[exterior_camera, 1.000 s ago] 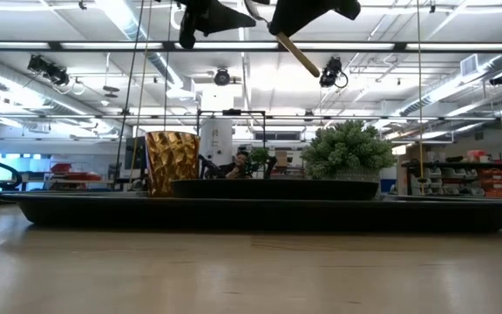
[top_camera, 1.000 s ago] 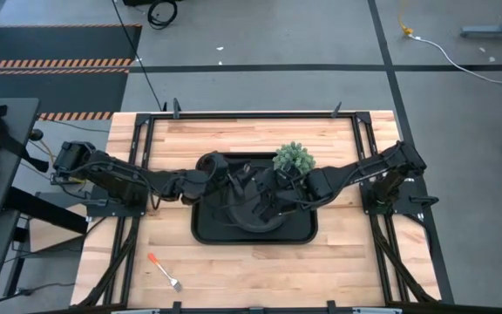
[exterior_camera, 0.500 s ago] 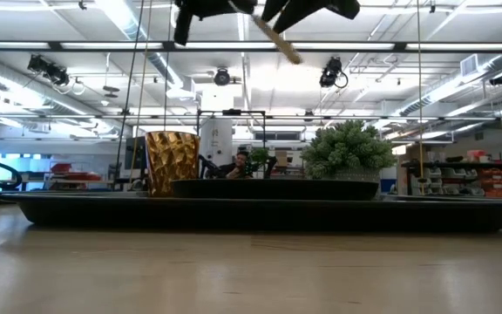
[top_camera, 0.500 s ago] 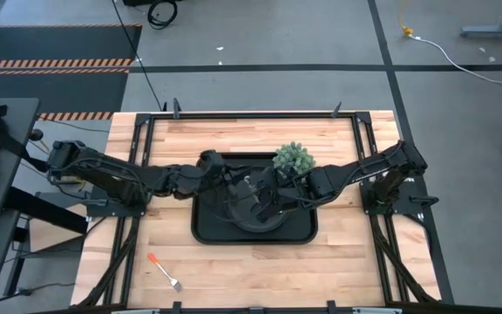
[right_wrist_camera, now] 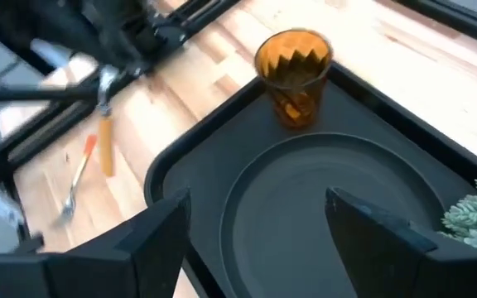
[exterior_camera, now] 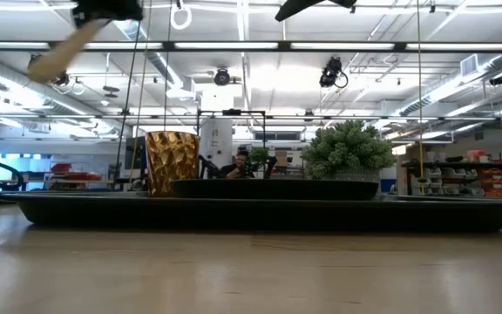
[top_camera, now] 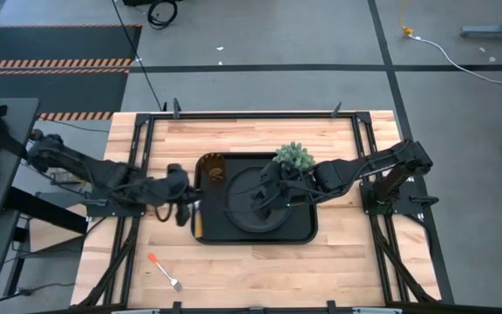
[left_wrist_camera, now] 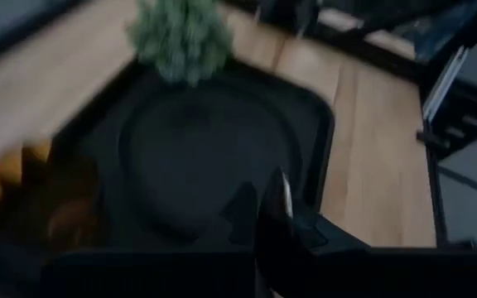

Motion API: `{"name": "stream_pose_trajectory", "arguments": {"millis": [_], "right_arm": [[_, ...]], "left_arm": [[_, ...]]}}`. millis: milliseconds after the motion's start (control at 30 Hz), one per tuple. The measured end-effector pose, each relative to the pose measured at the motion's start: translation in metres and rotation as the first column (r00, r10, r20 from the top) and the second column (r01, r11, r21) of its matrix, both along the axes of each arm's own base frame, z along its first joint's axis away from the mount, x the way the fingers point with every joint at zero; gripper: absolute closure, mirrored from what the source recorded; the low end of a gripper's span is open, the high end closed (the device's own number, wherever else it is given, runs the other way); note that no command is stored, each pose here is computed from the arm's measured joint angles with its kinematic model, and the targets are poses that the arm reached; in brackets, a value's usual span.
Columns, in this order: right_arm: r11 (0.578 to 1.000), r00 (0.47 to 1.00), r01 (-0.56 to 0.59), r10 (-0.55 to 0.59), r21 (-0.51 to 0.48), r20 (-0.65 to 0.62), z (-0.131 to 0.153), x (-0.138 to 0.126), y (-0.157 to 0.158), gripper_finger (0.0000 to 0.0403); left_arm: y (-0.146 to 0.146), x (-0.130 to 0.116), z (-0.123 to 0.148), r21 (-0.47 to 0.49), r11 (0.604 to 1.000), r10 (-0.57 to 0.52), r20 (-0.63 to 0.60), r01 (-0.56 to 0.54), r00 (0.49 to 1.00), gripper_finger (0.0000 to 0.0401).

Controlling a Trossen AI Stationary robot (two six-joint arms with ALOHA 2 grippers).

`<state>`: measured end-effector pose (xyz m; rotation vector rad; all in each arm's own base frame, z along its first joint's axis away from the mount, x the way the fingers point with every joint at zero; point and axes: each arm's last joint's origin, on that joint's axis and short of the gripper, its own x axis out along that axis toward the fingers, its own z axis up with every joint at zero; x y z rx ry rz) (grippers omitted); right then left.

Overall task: Pick and place plate/cup/fork/spoon on tray
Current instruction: Put the orange spoon on the black serving tray to the left of the black plate

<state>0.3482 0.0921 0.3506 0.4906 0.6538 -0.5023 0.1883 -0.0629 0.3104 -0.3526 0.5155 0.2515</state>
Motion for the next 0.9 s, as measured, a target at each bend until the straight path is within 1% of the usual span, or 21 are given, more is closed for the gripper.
{"name": "stream_pose_trajectory", "arguments": {"millis": [67, 133, 267, 333, 433, 567, 633, 700, 800, 833, 900], "right_arm": [[0.999, 0.999, 0.042, -0.042, 0.021, 0.014, 0.0, 0.001, -0.002, 0.0121], [0.997, 0.997, 0.068, -0.069, 0.039, 0.021, -0.001, 0.002, -0.005, 0.0125], [0.995, 0.996, 0.085, -0.086, 0.049, 0.021, -0.001, 0.003, -0.011, 0.0128], [0.995, 0.997, 0.08, -0.081, 0.06, 0.014, -0.001, 0.004, -0.014, 0.0128], [0.996, 0.997, 0.074, -0.074, 0.055, 0.006, -0.001, 0.005, -0.019, 0.0129], [0.997, 0.998, 0.064, -0.064, 0.043, -0.003, -0.001, 0.007, -0.026, 0.0129], [0.997, 0.999, 0.052, -0.051, 0.049, -0.01, -0.001, 0.008, -0.028, 0.0129], [0.998, 0.999, 0.039, -0.038, 0.05, -0.018, -0.002, 0.008, -0.032, 0.0129], [0.999, 0.999, 0.031, -0.03, 0.035, -0.025, -0.002, 0.01, -0.038, 0.0129], [0.999, 0.999, 0.024, -0.024, 0.029, -0.026, -0.001, 0.01, -0.039, 0.0129], [1.0, 0.999, 0.018, -0.018, 0.015, -0.027, -0.001, 0.011, -0.043, 0.0129]], "left_arm": [[-0.002, -0.011, -0.002, -0.042, 0.999, 0.005, -0.043, -0.007, 0.999, 0.0383], [-0.004, -0.019, -0.001, -0.093, 0.996, 0.001, -0.053, -0.006, 0.999, 0.0383], [-0.004, -0.035, 0.001, -0.145, 0.989, -0.002, -0.073, -0.008, 0.997, 0.0383], [-0.001, -0.044, -0.005, -0.184, 0.982, 0.016, -0.07, -0.029, 0.997, 0.0383], [0.005, -0.057, -0.025, -0.277, 0.96, 0.049, -0.017, -0.052, 0.999, 0.0384], [0.013, -0.069, -0.054, -0.362, 0.932, 0.068, 0.115, -0.022, 0.991, 0.0384], [0.016, -0.07, -0.067, -0.372, 0.928, 0.075, 0.176, -0.004, 0.981, 0.0384], [0.019, -0.07, -0.08, -0.373, 0.928, 0.075, 0.213, 0.01, 0.974, 0.0384], [0.025, -0.067, -0.103, -0.373, 0.928, 0.081, 0.204, 0.001, 0.976, 0.0384], [0.028, -0.065, -0.11, -0.375, 0.927, 0.092, 0.191, -0.014, 0.977, 0.0384], [0.035, -0.063, -0.123, -0.369, 0.926, 0.149, 0.166, -0.079, 0.975, 0.0384]]}}
